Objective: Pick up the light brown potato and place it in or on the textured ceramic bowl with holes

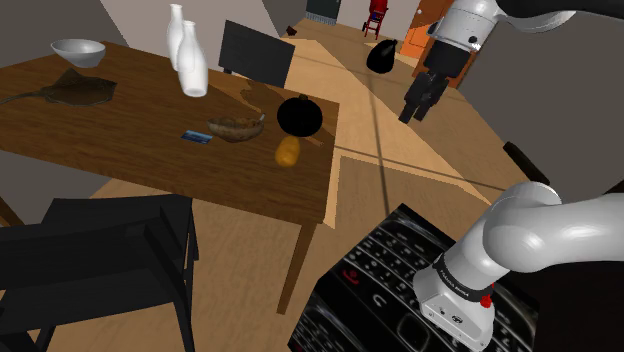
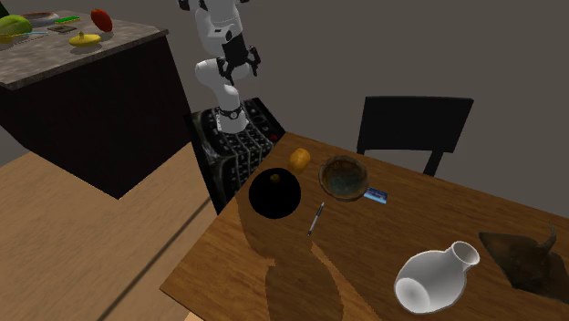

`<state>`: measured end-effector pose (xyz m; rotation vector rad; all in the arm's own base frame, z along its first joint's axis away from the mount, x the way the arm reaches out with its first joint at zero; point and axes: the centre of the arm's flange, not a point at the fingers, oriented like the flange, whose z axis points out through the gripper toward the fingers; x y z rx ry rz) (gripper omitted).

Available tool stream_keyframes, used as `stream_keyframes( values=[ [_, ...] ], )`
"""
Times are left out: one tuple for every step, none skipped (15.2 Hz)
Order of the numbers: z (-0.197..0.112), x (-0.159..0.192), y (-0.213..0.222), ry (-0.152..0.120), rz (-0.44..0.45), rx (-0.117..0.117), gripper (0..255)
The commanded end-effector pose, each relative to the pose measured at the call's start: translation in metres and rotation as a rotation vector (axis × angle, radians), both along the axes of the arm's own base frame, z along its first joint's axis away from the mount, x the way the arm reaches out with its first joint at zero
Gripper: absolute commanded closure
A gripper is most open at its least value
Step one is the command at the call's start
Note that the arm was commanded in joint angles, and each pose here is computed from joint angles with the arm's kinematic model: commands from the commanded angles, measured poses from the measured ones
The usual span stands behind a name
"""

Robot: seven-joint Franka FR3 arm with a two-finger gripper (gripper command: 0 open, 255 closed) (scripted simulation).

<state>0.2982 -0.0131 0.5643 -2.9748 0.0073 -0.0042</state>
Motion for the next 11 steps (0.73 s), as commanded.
stream_keyframes(
  values=[
    [0.000, 0.000, 0.000, 0.000, 0.000, 0.000, 0],
    [-0.010, 0.006, 0.003, -0.009, -0.032, 0.014, 0],
    [-0.019, 0.012, 0.005, -0.017, -0.063, 0.027, 0],
    [-0.029, 0.019, 0.008, -0.026, -0.095, 0.041, 0],
    [-0.038, 0.025, 0.010, -0.035, -0.126, 0.054, 0],
    [-0.047, 0.032, 0.013, -0.043, -0.158, 0.068, 0],
    [-0.056, 0.038, 0.015, -0.052, -0.190, 0.081, 0],
    [-0.065, 0.045, 0.017, -0.061, -0.221, 0.095, 0],
    [-0.074, 0.053, 0.019, -0.069, -0.253, 0.109, 0],
    [-0.083, 0.060, 0.021, -0.078, -0.285, 0.122, 0],
    [-0.092, 0.067, 0.023, -0.087, -0.316, 0.136, 0]
  ],
)
